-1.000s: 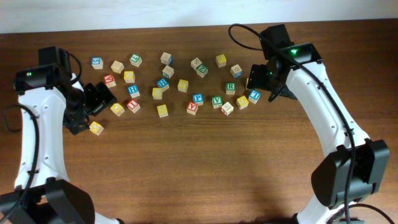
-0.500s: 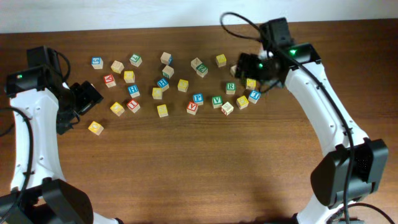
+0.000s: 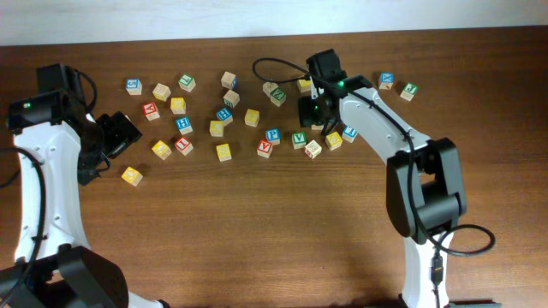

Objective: Spell out RSS

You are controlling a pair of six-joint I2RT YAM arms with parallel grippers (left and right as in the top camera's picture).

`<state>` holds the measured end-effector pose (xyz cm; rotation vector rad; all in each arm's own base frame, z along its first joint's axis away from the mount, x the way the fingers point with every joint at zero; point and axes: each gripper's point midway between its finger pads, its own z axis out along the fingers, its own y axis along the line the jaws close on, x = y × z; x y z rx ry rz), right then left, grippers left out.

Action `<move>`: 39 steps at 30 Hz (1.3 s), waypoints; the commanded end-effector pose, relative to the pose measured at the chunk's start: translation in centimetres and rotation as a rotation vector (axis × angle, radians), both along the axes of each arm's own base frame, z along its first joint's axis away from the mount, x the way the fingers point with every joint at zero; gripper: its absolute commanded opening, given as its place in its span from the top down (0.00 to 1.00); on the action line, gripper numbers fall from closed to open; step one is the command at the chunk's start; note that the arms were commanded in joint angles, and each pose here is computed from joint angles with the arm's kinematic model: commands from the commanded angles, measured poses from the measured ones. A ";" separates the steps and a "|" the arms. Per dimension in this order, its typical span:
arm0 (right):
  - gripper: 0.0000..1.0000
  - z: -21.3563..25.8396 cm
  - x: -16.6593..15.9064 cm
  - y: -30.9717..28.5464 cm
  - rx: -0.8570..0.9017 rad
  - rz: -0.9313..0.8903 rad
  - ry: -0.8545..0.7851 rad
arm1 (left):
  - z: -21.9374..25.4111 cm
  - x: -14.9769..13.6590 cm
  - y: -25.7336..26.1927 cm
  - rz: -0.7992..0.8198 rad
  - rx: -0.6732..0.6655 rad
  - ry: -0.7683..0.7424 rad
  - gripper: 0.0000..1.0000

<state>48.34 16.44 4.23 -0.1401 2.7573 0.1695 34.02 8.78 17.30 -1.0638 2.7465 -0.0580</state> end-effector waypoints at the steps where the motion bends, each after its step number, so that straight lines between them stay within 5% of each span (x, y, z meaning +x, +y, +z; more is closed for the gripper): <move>1: 0.40 -2.6 -0.3 -0.4 -0.035 0.004 0.042 | -0.2 0.0 0.3 0.016 0.007 0.006 0.01; 7: 0.65 -2.7 0.1 -0.4 -0.039 -0.003 0.030 | -0.2 0.0 0.3 0.016 0.007 0.006 0.01; 14: 0.82 -2.3 -0.3 0.1 -0.035 0.010 0.036 | -0.2 0.0 0.3 0.016 0.007 0.006 0.01; 21: 0.83 7.3 0.0 0.6 -0.006 0.016 -0.018 | -0.2 0.0 0.3 0.016 0.007 0.006 0.01; 26: 0.83 13.9 -7.6 5.8 0.287 0.171 0.190 | -0.2 0.0 0.3 0.016 0.007 0.006 0.01; 31: 0.83 10.0 -14.6 12.5 0.193 0.287 0.340 | -0.2 0.0 0.3 0.016 0.007 0.006 0.01; 39: 0.83 1.6 -16.6 18.4 0.081 0.063 0.164 | -0.2 0.0 0.3 0.016 0.007 0.006 0.01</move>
